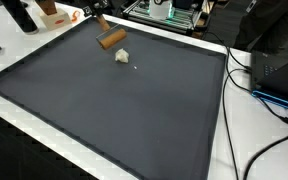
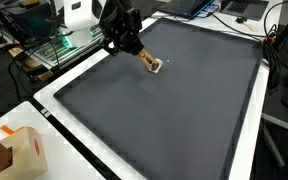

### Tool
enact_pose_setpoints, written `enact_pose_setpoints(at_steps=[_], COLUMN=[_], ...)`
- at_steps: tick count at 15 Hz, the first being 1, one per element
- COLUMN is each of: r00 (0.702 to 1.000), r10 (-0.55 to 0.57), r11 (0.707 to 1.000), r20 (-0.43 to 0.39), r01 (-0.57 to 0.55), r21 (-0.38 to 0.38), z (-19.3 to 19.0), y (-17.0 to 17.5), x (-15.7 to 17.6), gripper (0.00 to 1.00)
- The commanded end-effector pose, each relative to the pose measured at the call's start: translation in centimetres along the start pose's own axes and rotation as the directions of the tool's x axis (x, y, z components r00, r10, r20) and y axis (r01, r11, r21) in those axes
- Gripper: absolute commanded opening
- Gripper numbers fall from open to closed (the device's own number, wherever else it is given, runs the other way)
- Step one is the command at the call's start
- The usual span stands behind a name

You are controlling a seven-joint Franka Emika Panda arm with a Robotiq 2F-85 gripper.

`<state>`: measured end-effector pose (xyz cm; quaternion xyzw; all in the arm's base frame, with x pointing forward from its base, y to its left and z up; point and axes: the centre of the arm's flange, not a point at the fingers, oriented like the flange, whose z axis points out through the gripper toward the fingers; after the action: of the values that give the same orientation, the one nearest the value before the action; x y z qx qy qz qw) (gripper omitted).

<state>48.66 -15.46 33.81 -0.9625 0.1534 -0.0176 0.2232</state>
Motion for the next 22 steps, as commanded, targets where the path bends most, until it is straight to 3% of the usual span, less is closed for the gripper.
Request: enact_pose_setpoints(at_steps=[1,8,14,18,22], r00=[0.998,0.983,0.97,0.973,0.984], r10=[0.068,0.183,0.244,0.229,0.175], r11=[0.998,0.981,0.959,0.931,0.876], r20=[0.006,0.01,0.011,-0.01,-0.03], r01=[-0.068,-0.182,-0.24,-0.222,-0.17], r21=[-0.002,-0.066,-0.153,-0.291,-0.451], z=[-1.3,-3.4,-5.8,-6.1,-4.8], y=[-1.3,-4.4,-10.2,-15.5,-20.8], x=[0.0,-0.2,-0.3,-0.2,-0.1], gripper=[0.24,0.24,0.24,0.24,0.24])
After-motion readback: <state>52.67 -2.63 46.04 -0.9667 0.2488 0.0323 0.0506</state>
